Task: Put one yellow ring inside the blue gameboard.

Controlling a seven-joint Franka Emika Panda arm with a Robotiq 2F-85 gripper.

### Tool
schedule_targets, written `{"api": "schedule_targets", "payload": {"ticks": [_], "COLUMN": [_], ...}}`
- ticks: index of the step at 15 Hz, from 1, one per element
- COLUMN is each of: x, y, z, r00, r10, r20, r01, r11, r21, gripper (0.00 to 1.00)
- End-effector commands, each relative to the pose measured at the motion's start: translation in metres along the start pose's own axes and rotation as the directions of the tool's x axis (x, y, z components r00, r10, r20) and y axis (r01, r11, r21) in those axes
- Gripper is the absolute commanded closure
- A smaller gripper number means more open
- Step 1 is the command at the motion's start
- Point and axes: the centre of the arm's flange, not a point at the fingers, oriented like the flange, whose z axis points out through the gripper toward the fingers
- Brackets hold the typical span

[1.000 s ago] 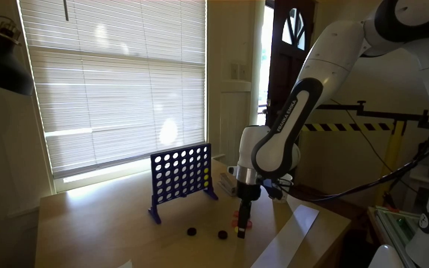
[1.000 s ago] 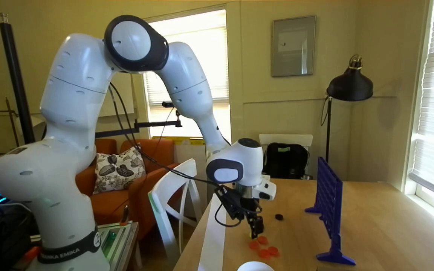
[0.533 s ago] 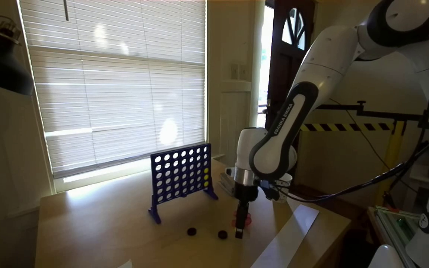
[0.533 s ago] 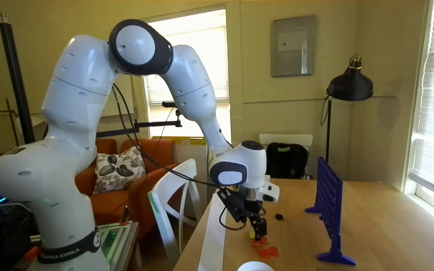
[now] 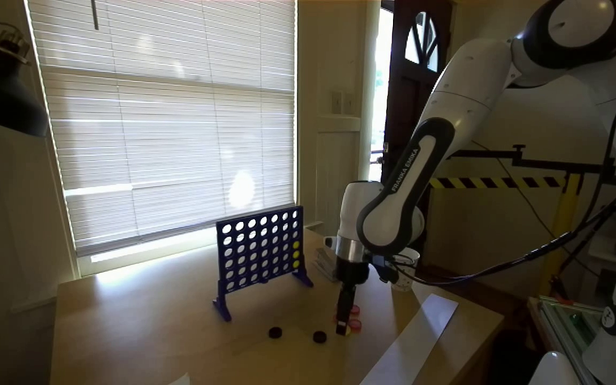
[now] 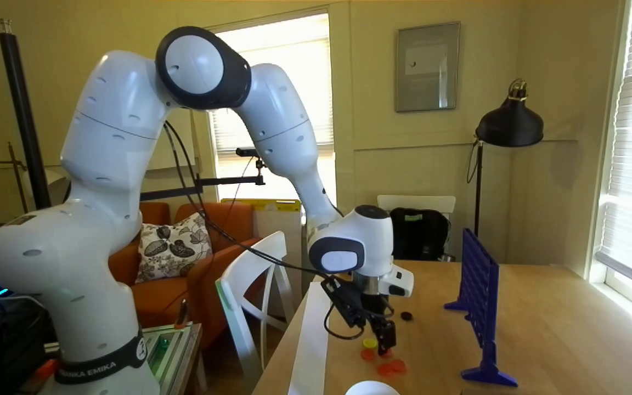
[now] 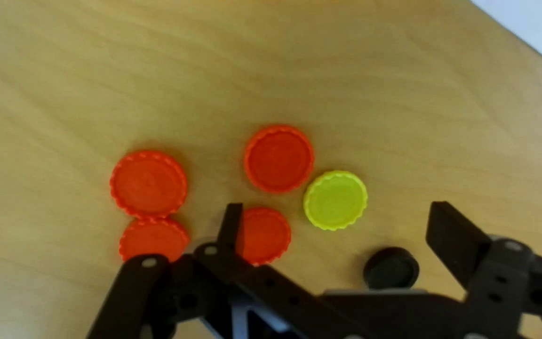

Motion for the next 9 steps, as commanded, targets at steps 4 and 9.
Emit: {"api": "schedule_targets", "payload": {"ticks": [4,9], "x": [0.009,0.013], "y": [-0.019,-0.027], "z": [-0.004,0.003], "r00": [1.0,0.999], "r10": [-0.025,-0.05], "r20": [-0.014,-0.003], "r01": [0.025,0.05], "r11": [1.0,0.999], "r21": [0.01,0.001], "gripper": [0.0,0.0]}}
